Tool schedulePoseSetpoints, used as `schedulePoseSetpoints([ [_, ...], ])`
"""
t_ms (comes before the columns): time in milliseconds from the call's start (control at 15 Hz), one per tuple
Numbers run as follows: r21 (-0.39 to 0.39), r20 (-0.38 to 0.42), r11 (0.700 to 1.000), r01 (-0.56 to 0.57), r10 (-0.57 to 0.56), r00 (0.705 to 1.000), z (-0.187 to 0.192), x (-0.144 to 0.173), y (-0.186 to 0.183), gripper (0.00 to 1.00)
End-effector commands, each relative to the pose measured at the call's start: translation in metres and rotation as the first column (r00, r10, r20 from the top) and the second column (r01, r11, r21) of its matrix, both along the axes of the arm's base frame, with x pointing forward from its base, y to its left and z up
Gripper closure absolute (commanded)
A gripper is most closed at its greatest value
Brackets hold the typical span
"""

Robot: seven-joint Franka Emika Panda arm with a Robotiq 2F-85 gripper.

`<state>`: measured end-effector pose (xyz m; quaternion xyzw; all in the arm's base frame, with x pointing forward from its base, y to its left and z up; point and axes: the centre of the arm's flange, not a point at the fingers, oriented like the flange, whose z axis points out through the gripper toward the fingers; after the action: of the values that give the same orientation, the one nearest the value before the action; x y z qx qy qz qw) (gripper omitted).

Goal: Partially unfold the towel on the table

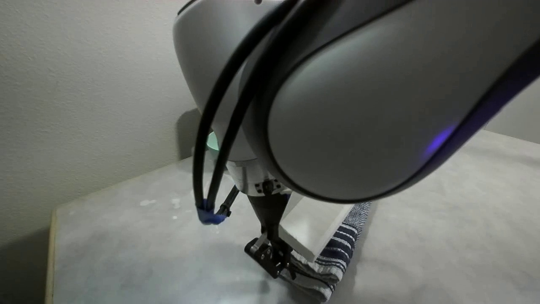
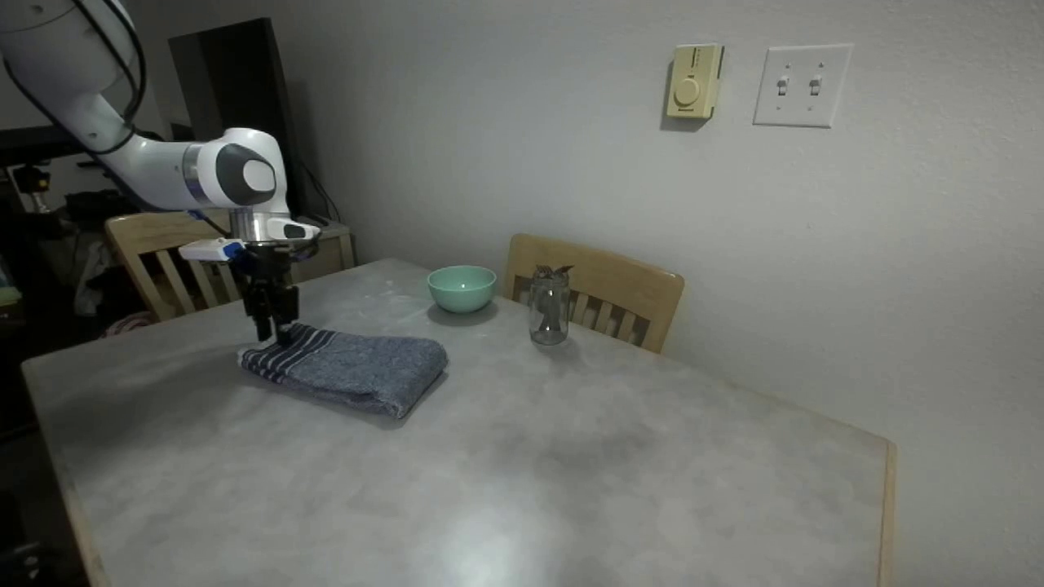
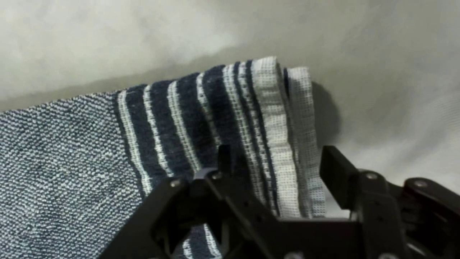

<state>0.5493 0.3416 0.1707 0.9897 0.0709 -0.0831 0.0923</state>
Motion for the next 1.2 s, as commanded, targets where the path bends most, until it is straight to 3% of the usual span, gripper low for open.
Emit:
schedulePoseSetpoints([
  [0, -0.034, -0.001, 0.999, 0.008, -0.008, 1.000, -0.005, 0.002, -0.001, 0.62],
  [67, -0.039, -0.004, 0.999, 0.011, -0.011, 1.000, -0.006, 0.002, -0.003, 0.70],
  [200, -0.048, -0.005, 0.999, 0.013, -0.013, 1.000, -0.008, 0.003, -0.005, 0.75],
  [333, -0.056, -0.009, 0.998, 0.013, -0.014, 1.000, -0.010, 0.004, -0.006, 0.79],
  [400, -0.059, -0.012, 0.998, 0.014, -0.014, 1.000, -0.012, 0.004, -0.007, 0.74],
  [467, -0.062, -0.014, 0.998, 0.011, -0.011, 1.000, -0.013, 0.004, -0.007, 0.79],
  [533, -0.065, -0.016, 0.998, 0.008, -0.009, 1.000, -0.013, 0.004, -0.008, 0.93],
  [600, -0.067, -0.017, 0.998, 0.006, -0.007, 1.000, -0.013, 0.004, -0.008, 0.99],
  [1133, -0.045, 0.035, 0.996, -0.075, 0.076, 0.996, 0.016, 0.017, 0.010, 0.98],
])
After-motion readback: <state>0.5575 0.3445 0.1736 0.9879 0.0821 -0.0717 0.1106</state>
